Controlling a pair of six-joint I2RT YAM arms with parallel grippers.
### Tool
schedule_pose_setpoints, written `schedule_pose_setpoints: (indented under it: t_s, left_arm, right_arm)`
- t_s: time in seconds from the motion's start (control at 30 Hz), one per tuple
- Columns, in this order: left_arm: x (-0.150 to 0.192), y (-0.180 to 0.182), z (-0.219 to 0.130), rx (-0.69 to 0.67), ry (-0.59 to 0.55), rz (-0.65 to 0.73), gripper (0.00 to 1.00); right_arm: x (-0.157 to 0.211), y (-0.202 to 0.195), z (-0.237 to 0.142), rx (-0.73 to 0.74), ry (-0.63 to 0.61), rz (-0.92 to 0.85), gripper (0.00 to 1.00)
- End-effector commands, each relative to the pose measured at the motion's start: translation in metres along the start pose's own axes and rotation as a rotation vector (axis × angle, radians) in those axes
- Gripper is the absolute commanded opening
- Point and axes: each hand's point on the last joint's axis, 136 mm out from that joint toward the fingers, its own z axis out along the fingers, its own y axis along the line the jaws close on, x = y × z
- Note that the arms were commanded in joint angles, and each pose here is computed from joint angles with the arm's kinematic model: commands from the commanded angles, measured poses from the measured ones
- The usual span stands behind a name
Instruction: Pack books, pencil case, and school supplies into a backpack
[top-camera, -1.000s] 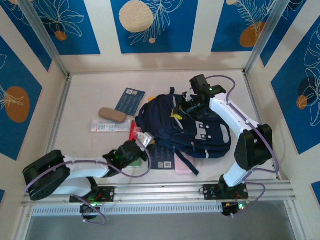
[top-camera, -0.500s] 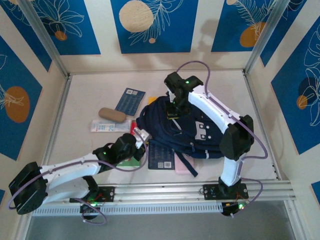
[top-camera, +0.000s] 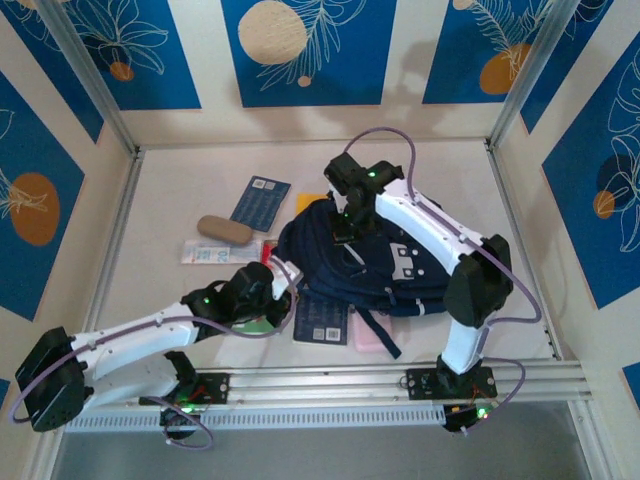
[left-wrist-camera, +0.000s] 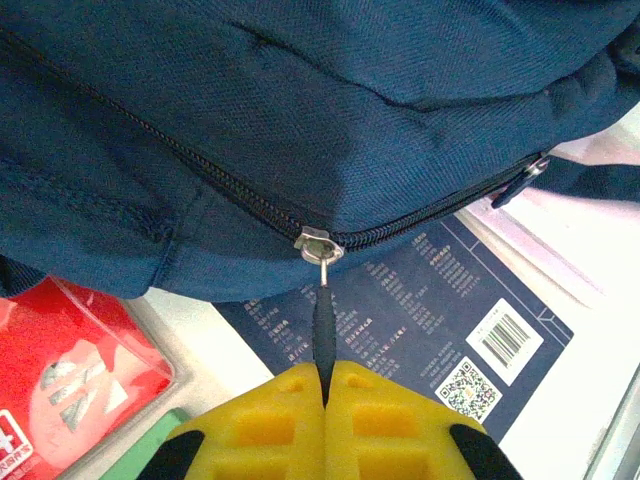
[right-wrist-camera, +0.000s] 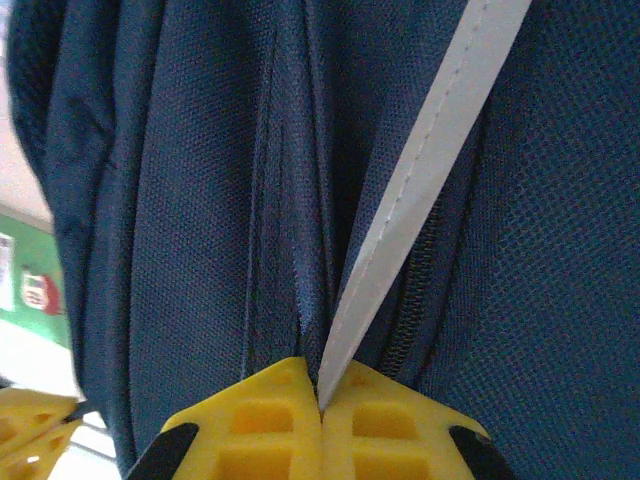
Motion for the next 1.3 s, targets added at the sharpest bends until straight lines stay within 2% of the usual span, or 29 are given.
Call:
schedule_pose_setpoints:
  t_s: [0.0, 0.23, 0.37, 0.53, 0.63, 0.8, 0.97, 1.07, 1.13, 1.2, 1.27]
  left_arm:
    - [0.004, -0.004, 0.008, 0.027, 0.038, -0.019, 0.00]
    - [-0.002, 0.005, 0.021, -0.031, 0.016, -0.021, 0.00]
    - [-0.007, 0.002, 0.027, -0.010, -0.026, -0.006, 0.00]
    - [0.001, 0.000, 0.038, 0.006, -0.016, 0.010, 0.00]
    - [0.002, 0.002, 0.041, -0.003, -0.021, 0.013, 0.04]
    - [-0.001, 0.004, 0.047, -0.015, -0.031, 0.025, 0.15]
    - [-0.003, 0.004, 0.052, -0.019, -0.035, 0.039, 0.19]
    - [-0.004, 0.007, 0.056, -0.037, -0.034, 0.047, 0.18]
    - [-0.007, 0.010, 0.057, -0.054, -0.042, 0.052, 0.12]
    - [-0.008, 0.013, 0.057, -0.074, -0.045, 0.064, 0.02]
    - [-0.009, 0.016, 0.055, -0.090, -0.046, 0.071, 0.00]
  right_arm:
    - [-0.009, 0.020, -0.024, -0.175, -0.082, 0.036, 0.00]
    - [0.000, 0.026, -0.025, -0.268, -0.045, 0.089, 0.00]
    - [0.004, 0.028, -0.023, -0.293, -0.024, 0.109, 0.00]
    - [0.003, 0.029, -0.022, -0.311, -0.011, 0.136, 0.00]
    - [0.003, 0.028, -0.023, -0.321, -0.003, 0.150, 0.00]
    - [0.004, 0.028, -0.023, -0.335, 0.008, 0.168, 0.00]
    - [0.004, 0.029, -0.024, -0.346, 0.014, 0.180, 0.00]
    - [0.005, 0.030, -0.023, -0.351, 0.019, 0.184, 0.00]
    - [0.006, 0.030, -0.023, -0.351, 0.022, 0.181, 0.00]
    - [0.007, 0.028, -0.021, -0.339, 0.026, 0.178, 0.00]
    - [0.009, 0.024, -0.019, -0.316, 0.029, 0.170, 0.00]
